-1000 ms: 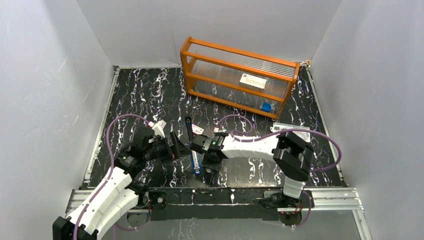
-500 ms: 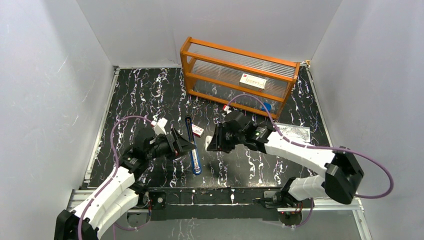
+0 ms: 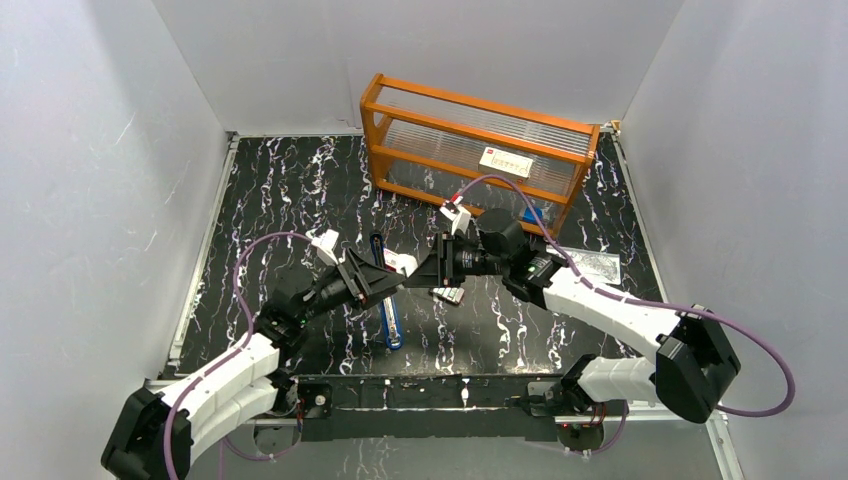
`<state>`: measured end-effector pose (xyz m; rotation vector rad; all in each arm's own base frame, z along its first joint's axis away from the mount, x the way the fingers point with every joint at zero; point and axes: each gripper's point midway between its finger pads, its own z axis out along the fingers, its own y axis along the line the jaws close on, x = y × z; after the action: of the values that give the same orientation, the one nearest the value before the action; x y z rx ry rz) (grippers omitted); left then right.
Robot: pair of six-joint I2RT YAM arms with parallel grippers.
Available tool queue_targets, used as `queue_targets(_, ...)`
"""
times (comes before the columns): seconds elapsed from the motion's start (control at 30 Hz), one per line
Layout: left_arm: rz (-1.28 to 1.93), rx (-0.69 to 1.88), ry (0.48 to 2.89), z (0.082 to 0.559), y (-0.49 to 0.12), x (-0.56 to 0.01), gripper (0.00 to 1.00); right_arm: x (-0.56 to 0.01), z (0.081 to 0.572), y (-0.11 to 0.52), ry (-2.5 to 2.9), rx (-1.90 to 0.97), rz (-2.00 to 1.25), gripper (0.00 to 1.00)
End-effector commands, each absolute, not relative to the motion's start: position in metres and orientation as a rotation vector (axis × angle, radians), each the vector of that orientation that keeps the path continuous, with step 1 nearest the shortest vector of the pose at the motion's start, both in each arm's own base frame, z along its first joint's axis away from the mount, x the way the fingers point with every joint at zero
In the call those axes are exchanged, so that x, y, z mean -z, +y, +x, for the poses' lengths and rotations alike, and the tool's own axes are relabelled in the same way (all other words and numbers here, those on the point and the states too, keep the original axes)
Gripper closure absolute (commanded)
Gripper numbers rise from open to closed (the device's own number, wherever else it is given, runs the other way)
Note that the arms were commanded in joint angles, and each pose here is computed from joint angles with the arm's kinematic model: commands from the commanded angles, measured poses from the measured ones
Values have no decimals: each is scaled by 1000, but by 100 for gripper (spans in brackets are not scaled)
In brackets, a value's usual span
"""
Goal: Load the staples into the stapler
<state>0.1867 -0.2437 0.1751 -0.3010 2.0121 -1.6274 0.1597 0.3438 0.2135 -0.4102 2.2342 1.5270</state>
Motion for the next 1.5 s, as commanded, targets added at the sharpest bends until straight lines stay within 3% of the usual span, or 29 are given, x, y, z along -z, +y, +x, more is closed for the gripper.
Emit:
queue_targets(0.0,-187,1666,1842,191,-248,-212,16,-245,157,355,2099,-1678,-457,74)
queue_targets(0.07,-202,1632,1830,195,-245,-208,23,-243,159,357,2132,-1704,-424,75)
queue_targets(0.13,-239,1595,1838,201,-243,-200,38,-242,160,359,2153,-1738,-401,76)
queue_targets(0.37,-137,1572,1922,197,-251,-185,72,-222,167,364,2296,-1707,-335,77)
queue_targets(0.67,-24,1454,2046,189,-247,-156,100,-209,172,365,2389,-1681,-272,77)
queue_targets(1.2,227,1195,2315,179,-236,-122,100,-179,181,333,2604,-1511,-119,82)
queue_targets(1.47,276,1266,2312,169,-240,-129,100,-176,193,321,2603,-1437,-87,82)
